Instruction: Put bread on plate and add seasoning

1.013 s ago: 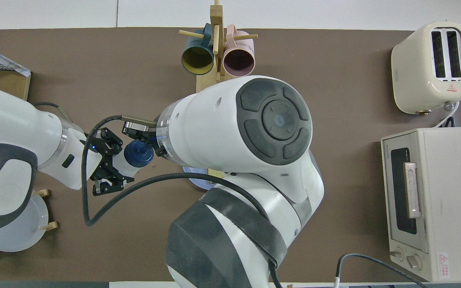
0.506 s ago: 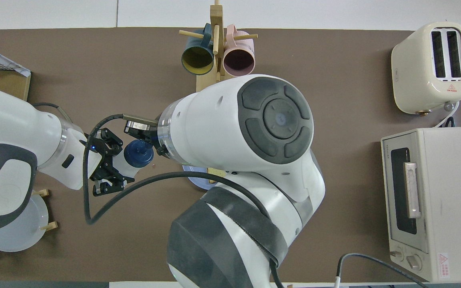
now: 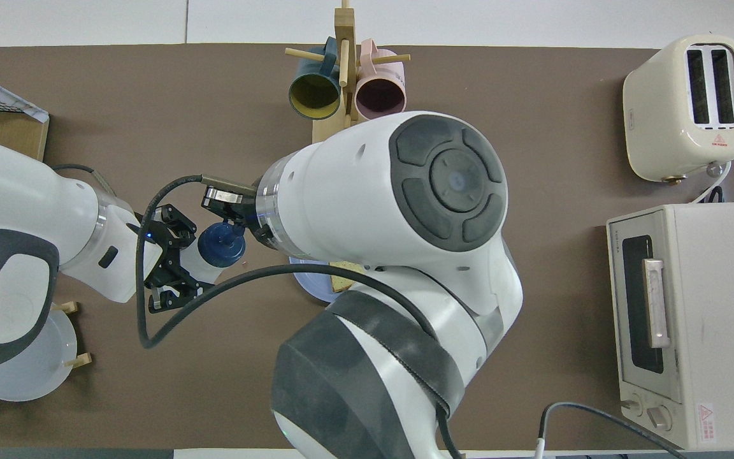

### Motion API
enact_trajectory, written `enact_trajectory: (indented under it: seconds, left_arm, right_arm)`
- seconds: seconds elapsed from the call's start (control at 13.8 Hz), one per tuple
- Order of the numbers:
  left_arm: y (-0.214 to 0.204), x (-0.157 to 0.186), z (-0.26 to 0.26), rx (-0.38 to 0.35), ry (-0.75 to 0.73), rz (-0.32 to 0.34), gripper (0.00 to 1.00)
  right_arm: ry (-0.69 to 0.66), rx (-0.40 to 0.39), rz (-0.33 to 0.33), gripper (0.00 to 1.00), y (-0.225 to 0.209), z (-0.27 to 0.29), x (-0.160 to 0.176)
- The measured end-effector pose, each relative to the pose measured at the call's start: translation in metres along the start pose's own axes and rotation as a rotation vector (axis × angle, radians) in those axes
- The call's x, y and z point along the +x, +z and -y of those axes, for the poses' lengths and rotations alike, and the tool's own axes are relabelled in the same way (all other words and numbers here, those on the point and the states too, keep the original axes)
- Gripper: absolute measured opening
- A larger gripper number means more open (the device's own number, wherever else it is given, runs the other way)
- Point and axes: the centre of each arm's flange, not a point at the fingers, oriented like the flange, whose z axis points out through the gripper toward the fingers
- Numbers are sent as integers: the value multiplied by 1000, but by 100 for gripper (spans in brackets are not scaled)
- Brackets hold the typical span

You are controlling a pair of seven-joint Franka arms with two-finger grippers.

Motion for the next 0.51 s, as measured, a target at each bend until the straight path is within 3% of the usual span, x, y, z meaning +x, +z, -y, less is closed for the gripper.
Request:
enact_trajectory:
  seconds: [0.51]
  left_arm:
    - [-2, 5, -1, 6, -4, -19, 46]
  right_arm:
    - [84, -1, 64, 4, -6, -20, 24]
